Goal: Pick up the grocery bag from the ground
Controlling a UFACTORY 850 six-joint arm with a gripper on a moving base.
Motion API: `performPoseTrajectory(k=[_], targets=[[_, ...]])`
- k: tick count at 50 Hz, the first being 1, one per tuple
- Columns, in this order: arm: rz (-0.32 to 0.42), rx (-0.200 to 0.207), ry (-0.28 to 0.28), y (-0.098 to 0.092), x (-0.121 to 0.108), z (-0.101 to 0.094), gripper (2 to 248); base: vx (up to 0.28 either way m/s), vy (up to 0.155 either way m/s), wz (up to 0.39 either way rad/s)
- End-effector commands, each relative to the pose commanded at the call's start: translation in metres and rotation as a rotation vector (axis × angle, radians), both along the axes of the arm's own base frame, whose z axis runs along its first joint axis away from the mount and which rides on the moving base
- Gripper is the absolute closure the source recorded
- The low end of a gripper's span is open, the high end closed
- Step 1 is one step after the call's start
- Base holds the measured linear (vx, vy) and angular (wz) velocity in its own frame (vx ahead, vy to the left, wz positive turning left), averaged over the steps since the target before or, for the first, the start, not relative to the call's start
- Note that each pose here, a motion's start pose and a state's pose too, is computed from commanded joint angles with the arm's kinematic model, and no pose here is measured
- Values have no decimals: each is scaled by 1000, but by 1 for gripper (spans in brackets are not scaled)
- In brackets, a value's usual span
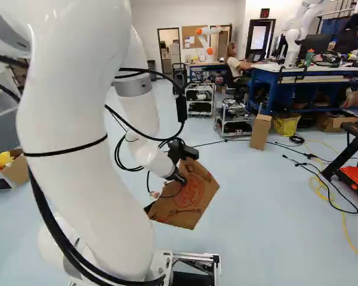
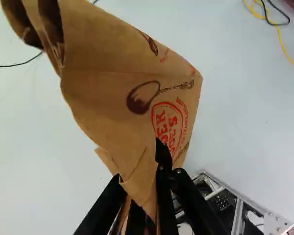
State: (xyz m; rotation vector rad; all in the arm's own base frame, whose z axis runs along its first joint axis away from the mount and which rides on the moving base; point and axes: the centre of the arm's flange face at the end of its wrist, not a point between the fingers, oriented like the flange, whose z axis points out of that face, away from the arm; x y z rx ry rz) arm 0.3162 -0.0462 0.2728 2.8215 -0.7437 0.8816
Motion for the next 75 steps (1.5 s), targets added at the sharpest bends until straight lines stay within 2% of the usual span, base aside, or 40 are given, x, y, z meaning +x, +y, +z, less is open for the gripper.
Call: performPoseTrajectory(k=[21,42,59,75], targets=[[191,-101,-243,16,-13,42,228,0,0,0],[334,-165,-437,31,-28,70,228,0,0,0],[409,-194,-543,40,-38,84,228,0,0,0],[451,-209,-603,45,-44,91,228,0,0,0]])
